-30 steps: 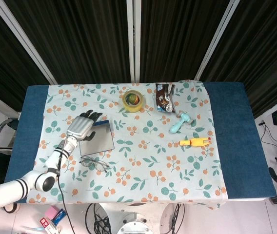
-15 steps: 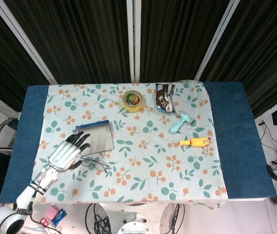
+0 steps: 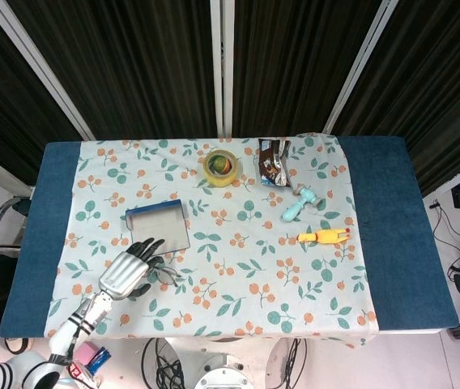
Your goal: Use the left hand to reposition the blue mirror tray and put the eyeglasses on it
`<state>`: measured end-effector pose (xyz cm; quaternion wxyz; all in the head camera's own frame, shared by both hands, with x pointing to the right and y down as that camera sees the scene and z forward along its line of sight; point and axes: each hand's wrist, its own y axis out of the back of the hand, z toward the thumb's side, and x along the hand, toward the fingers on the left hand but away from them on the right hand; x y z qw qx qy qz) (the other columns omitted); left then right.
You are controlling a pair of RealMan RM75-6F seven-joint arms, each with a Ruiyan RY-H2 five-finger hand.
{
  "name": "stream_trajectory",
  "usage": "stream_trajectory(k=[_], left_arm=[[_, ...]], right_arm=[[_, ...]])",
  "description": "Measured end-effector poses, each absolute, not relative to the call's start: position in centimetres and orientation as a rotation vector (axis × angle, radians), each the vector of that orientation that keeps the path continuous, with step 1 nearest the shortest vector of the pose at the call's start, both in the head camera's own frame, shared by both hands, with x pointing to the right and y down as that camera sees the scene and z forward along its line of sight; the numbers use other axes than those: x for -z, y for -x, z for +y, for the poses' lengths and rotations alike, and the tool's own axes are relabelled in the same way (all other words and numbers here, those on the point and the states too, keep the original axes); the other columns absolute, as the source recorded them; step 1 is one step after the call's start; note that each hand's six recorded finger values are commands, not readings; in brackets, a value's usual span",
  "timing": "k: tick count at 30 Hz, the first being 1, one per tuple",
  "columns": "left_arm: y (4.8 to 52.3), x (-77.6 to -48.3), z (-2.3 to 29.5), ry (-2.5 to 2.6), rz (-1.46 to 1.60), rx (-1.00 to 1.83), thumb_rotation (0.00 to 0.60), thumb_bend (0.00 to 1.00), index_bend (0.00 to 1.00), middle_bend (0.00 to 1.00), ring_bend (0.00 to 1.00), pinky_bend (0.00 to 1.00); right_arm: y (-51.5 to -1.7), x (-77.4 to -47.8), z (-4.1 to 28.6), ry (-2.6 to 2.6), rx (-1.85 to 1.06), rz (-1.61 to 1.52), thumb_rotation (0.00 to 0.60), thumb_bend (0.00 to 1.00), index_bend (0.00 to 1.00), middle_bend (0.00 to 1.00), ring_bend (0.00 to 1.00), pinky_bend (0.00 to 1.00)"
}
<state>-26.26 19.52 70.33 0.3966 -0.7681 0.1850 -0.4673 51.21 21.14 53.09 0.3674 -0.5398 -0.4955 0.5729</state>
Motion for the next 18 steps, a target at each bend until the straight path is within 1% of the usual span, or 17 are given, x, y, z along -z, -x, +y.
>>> stream_trajectory(k=[3, 7, 13, 18], left_arm=[[26.2, -71.0, 19.1, 1.948, 0.465, 1.198, 0.6, 0.26, 0.31, 0.0, 0.04, 0.18], [26.0, -71.7, 18.6, 1.938, 0.458, 1.21, 0.6, 0.26, 0.38, 0.0, 0.04, 0.17], [25.8, -72.2, 18.4, 1.944, 0.458, 1.218, 0.6, 0.26, 0.43, 0.0, 0.04, 0.17], [25.7, -72.6, 18.2, 1.959, 0.475, 1.226, 0.6, 0.27, 0.45, 0.0, 0.04, 0.17]], right_arm=[[-51.0, -53.4, 21.1, 1.396, -1.479, -1.263, 0.6, 0.19, 0.0, 0.0, 0.0, 0.0], [-50.8, -53.6, 21.0, 1.404, -1.483, -1.252, 0.6, 0.19, 0.0, 0.0, 0.0, 0.0], [-51.0, -53.6, 20.9, 1.4, -1.495, -1.252, 0.6, 0.19, 0.0, 0.0, 0.0, 0.0], [-51.1, -53.8, 21.0, 1.404, -1.501, -1.251, 0.6, 0.19, 0.0, 0.0, 0.0, 0.0]])
